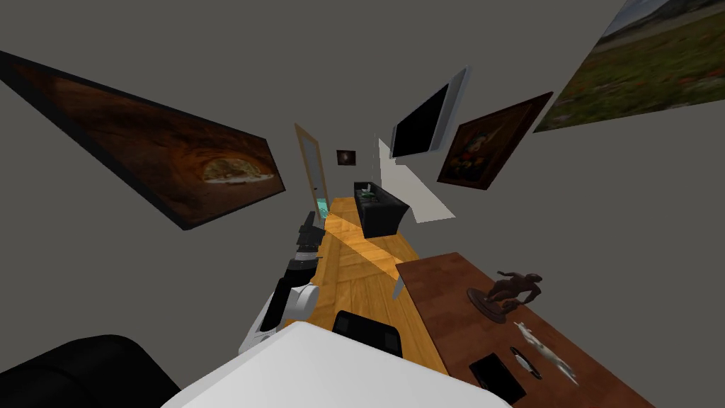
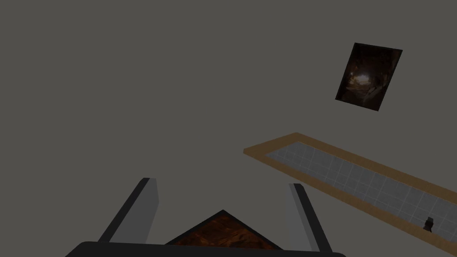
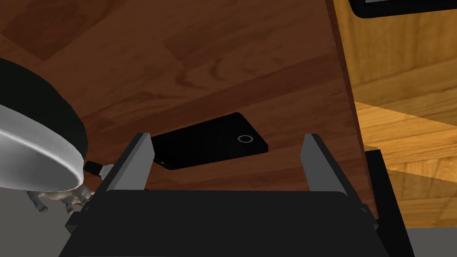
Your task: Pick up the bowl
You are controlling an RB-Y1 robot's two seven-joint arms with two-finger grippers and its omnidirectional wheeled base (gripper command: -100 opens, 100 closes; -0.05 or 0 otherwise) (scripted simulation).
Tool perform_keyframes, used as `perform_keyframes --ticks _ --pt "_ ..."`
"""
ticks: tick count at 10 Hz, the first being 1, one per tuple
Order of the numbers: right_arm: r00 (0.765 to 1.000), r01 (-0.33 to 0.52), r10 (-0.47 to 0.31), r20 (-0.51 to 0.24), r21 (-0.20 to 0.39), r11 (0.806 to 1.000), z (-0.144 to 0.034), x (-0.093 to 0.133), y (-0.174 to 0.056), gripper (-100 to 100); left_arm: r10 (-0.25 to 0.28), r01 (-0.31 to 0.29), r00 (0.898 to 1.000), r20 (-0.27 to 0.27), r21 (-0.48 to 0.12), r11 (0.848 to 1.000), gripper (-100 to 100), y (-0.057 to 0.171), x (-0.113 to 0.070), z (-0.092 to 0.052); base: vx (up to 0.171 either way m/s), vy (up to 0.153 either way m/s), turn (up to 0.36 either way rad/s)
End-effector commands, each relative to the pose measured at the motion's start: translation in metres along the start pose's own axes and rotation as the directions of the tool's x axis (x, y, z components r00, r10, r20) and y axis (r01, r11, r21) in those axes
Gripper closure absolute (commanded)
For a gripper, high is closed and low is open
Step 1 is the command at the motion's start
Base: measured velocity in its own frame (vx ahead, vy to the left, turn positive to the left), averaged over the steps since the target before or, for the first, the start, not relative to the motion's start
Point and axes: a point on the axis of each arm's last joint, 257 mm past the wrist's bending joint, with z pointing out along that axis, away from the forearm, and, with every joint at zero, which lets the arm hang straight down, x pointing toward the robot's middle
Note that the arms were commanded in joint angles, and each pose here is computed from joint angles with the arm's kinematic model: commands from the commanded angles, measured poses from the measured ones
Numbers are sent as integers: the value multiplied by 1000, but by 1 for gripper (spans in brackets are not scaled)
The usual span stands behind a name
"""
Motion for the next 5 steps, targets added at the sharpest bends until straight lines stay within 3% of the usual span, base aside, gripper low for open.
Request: perform_keyframes --ticks 1,3,4,5 --pt "995 84 -79 -59 75 994 -13 20 -41 -100 0 0 1000 0 0 1000 0 0 0 0 -10 -53 277" --pt "995 84 -79 -59 75 994 -13 20 -41 -100 0 0 1000 0 0 1000 0 0 0 0 -1 -35 12" --pt "980 169 -152 -125 136 976 -26 39 -76 -100 0 0 1000 0 0 1000 0 0 0 0 12 -55 282" --pt "980 169 -152 -125 136 976 -26 39 -76 -100 0 0 1000 0 0 1000 0 0 0 0 6 -91 142"
